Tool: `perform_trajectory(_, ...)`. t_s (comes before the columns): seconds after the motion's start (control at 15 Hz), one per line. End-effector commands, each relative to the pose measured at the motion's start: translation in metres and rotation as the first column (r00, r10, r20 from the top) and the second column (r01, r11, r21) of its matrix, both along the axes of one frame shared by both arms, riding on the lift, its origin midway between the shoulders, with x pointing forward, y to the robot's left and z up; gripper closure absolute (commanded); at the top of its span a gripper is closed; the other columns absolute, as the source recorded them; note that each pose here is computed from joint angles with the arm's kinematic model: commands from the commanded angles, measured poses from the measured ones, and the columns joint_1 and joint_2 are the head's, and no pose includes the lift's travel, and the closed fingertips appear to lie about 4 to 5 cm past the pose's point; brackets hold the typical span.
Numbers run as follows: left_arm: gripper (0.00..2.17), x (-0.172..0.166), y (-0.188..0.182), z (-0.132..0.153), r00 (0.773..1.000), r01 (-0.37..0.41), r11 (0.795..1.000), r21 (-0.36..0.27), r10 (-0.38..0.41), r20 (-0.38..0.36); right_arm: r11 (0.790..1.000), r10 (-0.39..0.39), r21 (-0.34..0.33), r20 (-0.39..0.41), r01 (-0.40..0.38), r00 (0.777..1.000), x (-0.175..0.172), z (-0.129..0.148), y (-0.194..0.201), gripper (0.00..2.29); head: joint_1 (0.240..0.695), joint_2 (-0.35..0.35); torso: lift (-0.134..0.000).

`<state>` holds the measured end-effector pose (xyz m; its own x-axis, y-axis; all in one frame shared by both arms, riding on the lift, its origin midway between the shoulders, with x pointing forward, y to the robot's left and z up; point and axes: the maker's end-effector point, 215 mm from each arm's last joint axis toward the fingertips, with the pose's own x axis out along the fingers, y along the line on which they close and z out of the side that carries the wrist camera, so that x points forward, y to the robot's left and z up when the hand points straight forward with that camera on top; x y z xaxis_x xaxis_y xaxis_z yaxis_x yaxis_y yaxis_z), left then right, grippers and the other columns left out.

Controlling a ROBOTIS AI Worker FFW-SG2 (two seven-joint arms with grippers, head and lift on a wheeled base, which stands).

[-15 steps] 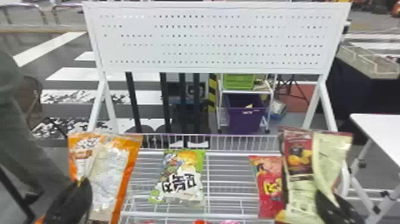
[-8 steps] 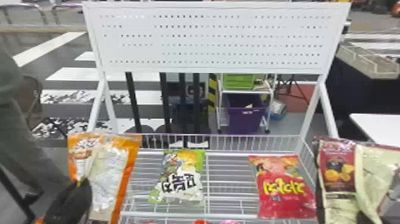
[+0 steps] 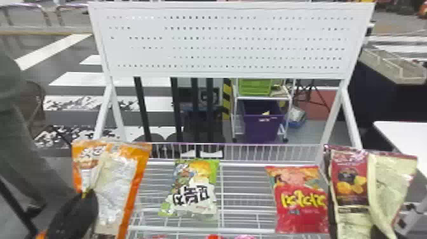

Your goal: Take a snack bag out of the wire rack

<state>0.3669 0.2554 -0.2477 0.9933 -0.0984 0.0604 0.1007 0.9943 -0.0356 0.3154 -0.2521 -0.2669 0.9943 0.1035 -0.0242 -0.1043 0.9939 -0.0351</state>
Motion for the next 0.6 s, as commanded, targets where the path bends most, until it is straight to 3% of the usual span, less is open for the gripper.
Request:
perform_trajectory(0.0,1.8,0.0003,0.0002,-0.0011,1.0,-0.001,1.0,-0.001,0.001,-0.002,1.0,0.0,0.001,-0.002,0.0,1.0,-0.0002,-0.0012,-0.0002,2.25,0.499,0.0,0.0)
perform_trajectory(0.53,1.8,0.0003,0.0002,-0.002,1.0,-0.002,1.0,0.001,0.002,-0.005,1.0,-0.003,0.001,-0.008,0.003,1.0,0.0005,-0.0058,-0.0018,2.25,0.499,0.0,0.0)
